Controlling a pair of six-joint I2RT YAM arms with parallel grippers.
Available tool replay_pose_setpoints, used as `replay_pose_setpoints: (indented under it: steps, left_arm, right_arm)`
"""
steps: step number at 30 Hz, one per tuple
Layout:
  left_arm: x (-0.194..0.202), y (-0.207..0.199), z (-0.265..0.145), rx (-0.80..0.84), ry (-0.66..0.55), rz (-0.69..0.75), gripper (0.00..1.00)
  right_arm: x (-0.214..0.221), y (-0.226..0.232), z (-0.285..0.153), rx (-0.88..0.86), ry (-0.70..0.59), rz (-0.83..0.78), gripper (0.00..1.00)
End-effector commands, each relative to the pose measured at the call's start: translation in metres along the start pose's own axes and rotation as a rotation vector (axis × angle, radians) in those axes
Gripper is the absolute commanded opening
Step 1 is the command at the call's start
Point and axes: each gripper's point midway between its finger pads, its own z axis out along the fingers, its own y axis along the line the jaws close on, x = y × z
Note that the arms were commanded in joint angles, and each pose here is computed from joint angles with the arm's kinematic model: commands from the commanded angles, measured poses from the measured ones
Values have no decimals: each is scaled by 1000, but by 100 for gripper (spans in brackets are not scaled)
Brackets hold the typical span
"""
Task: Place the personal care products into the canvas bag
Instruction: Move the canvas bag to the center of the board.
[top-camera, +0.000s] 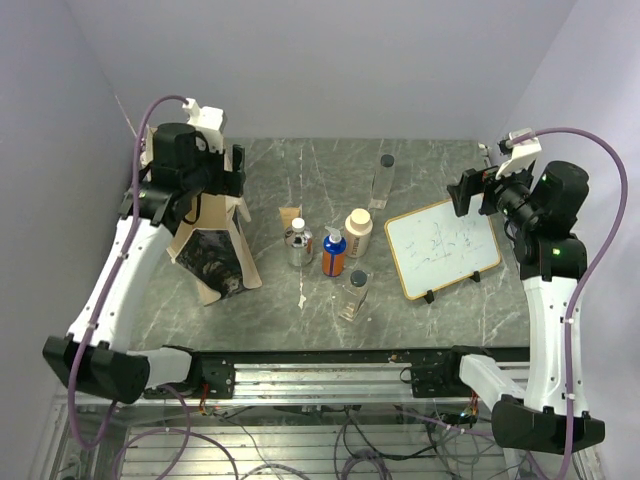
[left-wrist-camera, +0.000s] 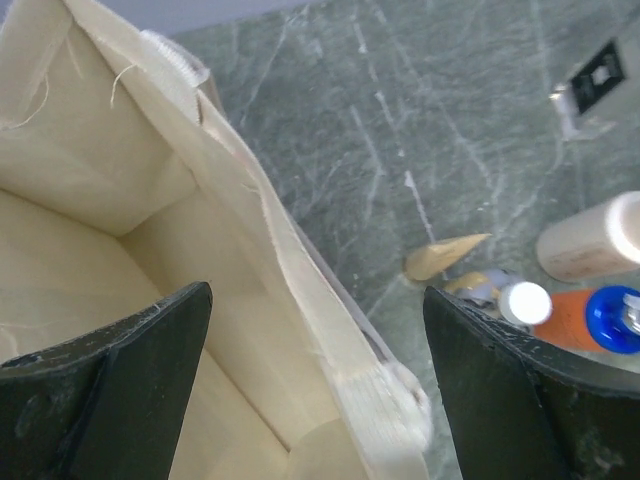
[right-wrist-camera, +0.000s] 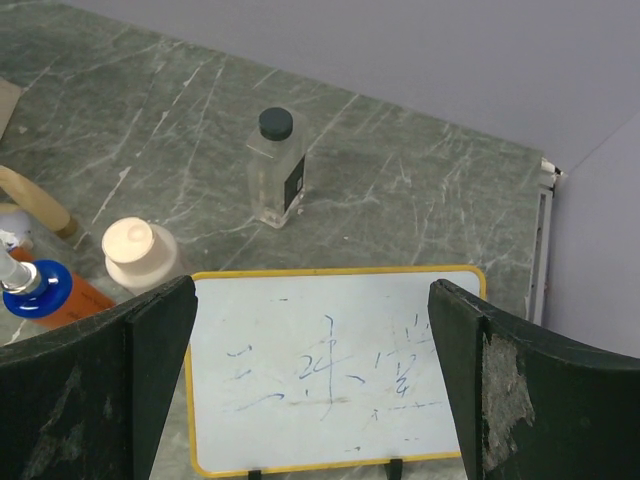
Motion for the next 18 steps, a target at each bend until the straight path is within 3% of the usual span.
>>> replay_pose_setpoints:
  steps: [1,7,13,18]
  left_arm:
    - [-11,20,17,-137,-15,-29,98]
    - [1,-10,44,-32,54,63,70]
    - [2,-38,54,106,130,237,27]
    - [4,-49,50,218,183,386,12]
  right_arm:
    - [-4,0,2,-7,-22,7,100]
    - [6,-3,8,0,4,13,100]
    - [16,1,13,-33,26,18,100]
    - [24,3,17,-52,49,17,100]
